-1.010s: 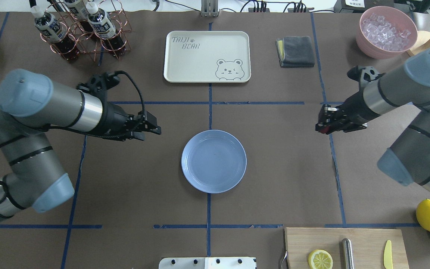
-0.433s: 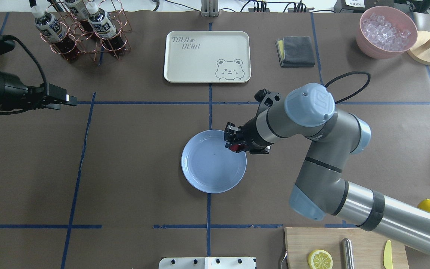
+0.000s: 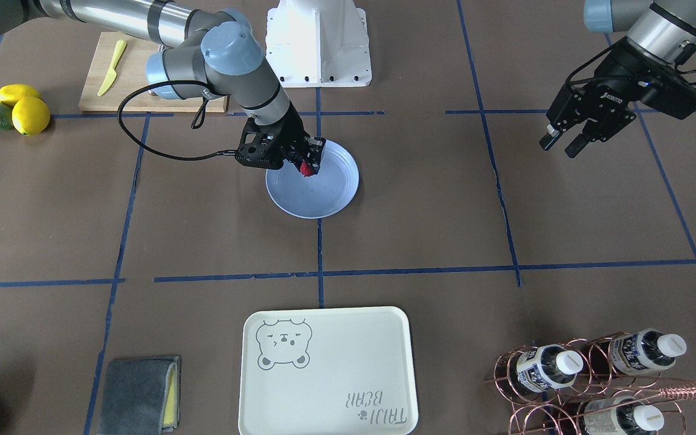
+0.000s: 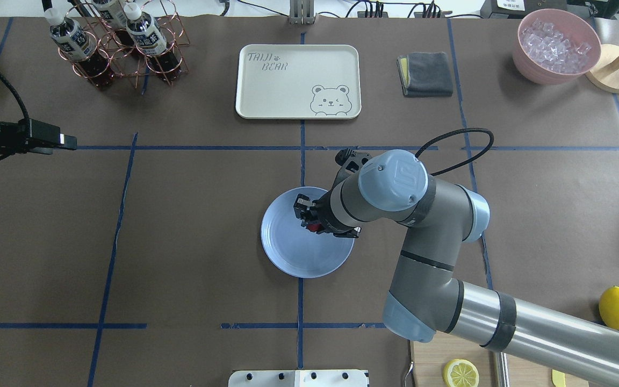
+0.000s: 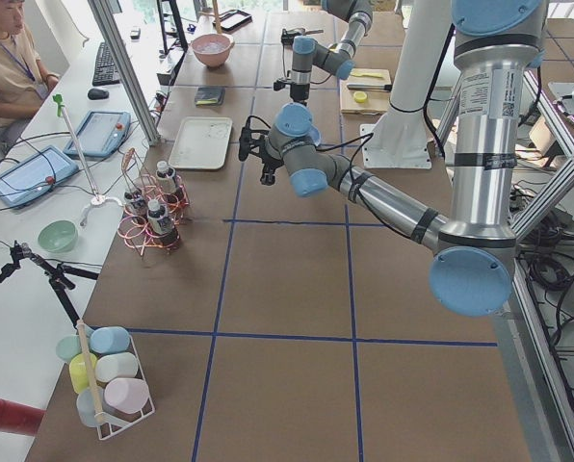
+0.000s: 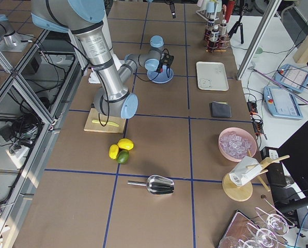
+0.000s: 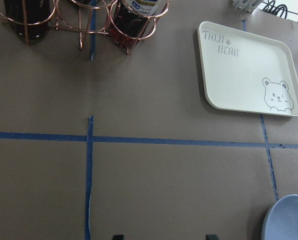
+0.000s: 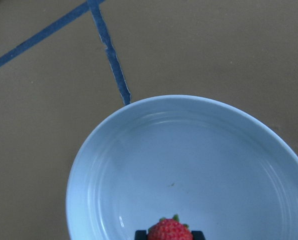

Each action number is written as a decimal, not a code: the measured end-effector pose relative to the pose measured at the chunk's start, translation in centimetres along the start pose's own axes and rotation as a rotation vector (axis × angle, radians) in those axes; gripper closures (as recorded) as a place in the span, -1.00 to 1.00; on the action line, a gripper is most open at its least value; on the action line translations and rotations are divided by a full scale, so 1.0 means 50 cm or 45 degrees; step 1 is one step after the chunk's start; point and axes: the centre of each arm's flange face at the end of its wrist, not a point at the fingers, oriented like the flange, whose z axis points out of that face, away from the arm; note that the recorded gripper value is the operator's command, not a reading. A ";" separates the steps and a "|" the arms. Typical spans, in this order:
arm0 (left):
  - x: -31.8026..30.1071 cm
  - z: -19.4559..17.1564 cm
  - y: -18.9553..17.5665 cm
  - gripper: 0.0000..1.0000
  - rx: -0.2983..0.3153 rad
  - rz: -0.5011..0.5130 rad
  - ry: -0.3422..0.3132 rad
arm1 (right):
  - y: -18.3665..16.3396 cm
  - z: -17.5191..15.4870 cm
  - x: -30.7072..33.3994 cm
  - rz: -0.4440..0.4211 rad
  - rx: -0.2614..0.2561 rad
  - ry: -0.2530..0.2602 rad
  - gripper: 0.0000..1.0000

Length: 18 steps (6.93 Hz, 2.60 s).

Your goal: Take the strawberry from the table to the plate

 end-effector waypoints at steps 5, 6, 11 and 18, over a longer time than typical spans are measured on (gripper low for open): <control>-0.005 0.006 0.002 -0.32 0.000 -0.003 -0.010 | 0.028 0.068 0.013 -0.010 0.057 0.069 -0.26; -0.005 0.006 0.002 -0.34 -0.001 -0.004 -0.011 | 0.028 0.071 0.011 -0.010 0.059 0.072 -0.98; -0.037 0.009 0.012 -0.33 -0.012 0.031 -0.043 | -0.006 -0.031 -0.010 0.011 0.033 0.035 -1.00; -0.512 -0.192 -0.099 -0.38 -0.198 0.619 -0.499 | -0.439 -0.584 0.718 -0.424 -0.009 0.155 -1.00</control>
